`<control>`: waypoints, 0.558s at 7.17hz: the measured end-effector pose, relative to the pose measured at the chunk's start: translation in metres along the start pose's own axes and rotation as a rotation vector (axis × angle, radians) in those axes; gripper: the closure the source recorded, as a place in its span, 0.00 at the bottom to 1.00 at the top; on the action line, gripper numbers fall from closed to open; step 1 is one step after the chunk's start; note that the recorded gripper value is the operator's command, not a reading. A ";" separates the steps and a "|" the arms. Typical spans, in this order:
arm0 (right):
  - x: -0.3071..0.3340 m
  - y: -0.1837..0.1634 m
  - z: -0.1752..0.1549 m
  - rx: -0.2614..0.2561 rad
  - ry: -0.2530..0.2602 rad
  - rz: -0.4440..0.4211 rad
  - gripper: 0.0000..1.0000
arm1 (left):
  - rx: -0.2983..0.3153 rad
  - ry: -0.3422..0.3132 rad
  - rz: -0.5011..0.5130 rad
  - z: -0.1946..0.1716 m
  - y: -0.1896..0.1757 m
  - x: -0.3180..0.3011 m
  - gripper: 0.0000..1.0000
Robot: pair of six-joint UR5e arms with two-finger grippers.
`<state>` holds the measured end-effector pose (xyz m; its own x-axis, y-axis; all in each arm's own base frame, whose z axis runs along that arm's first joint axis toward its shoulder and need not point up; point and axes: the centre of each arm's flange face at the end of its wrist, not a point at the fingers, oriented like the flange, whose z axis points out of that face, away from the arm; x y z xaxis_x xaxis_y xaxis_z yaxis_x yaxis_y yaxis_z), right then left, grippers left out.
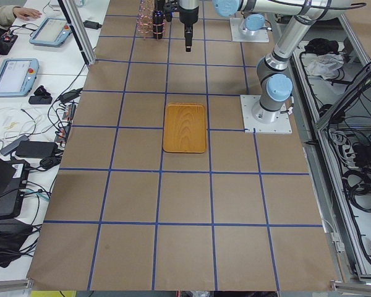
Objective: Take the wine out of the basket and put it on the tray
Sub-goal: 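Grasp the middle bottle's neck with the right gripper and lift it out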
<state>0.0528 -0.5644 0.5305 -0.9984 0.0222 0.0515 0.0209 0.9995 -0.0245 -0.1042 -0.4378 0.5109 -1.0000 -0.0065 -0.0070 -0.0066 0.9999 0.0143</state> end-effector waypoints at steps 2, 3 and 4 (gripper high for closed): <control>-0.025 0.034 -0.009 -0.078 0.010 -0.009 0.72 | -0.008 -0.002 0.001 0.001 0.002 -0.001 0.00; -0.051 0.052 0.009 -0.125 0.012 0.006 0.72 | -0.011 -0.006 0.000 0.002 0.002 -0.005 0.00; -0.089 0.072 0.028 -0.133 0.021 0.054 0.72 | -0.013 -0.008 -0.005 0.002 0.001 -0.012 0.00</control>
<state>0.1415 -0.4948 0.4960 -0.9944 0.0753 0.0748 0.0829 0.9910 0.1050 -0.0918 -0.4366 0.5088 -0.9998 -0.0110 -0.0149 -0.0114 0.9996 0.0270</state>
